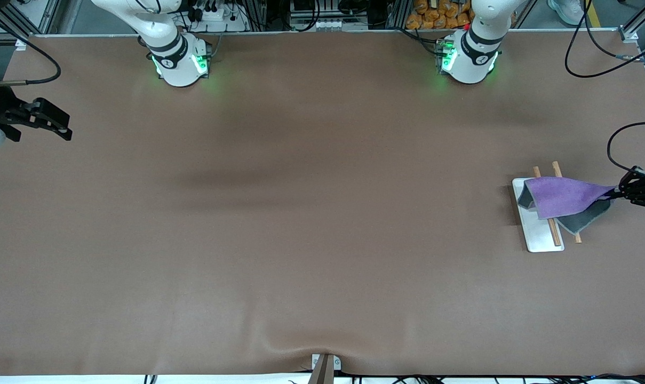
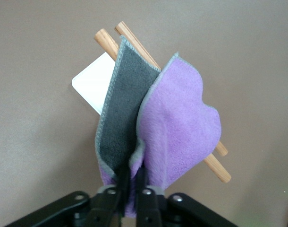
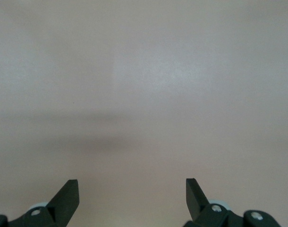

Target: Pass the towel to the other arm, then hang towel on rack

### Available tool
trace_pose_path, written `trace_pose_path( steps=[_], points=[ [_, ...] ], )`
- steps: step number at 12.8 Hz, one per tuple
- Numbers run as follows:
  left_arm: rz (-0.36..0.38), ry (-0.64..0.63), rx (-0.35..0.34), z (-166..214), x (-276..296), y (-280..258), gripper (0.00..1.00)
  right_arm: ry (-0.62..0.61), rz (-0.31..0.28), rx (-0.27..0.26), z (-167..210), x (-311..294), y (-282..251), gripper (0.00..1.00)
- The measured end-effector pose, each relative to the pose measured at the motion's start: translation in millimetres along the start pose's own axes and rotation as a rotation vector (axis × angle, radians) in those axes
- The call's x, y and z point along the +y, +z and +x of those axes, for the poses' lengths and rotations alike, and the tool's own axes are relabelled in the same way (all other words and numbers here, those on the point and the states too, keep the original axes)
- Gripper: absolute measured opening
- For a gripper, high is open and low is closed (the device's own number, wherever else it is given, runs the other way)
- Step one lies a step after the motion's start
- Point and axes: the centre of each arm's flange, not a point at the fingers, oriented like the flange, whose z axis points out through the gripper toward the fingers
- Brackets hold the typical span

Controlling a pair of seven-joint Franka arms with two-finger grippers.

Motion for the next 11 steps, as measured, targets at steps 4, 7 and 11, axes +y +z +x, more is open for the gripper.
trace_pose_path(
  steps=[4, 7, 11],
  points=[
    [0.023, 0.016, 0.012, 14.2, 1.3, -11.8, 0.60, 0.003, 0.000, 0.003, 0.0, 1.5, -1.5, 1.00],
    [0.029, 0.002, 0.010, 39.7, 19.3, -47.9, 0.92, 0.004, 0.000, 0.002, 0.2, 1.9, -1.1, 1.00],
    [0.069, -0.110, -0.037, 94.2, 69.4, -86.3, 1.00, 0.005, 0.000, 0.002, 0.3, 2.7, -1.0, 1.00]
  ],
)
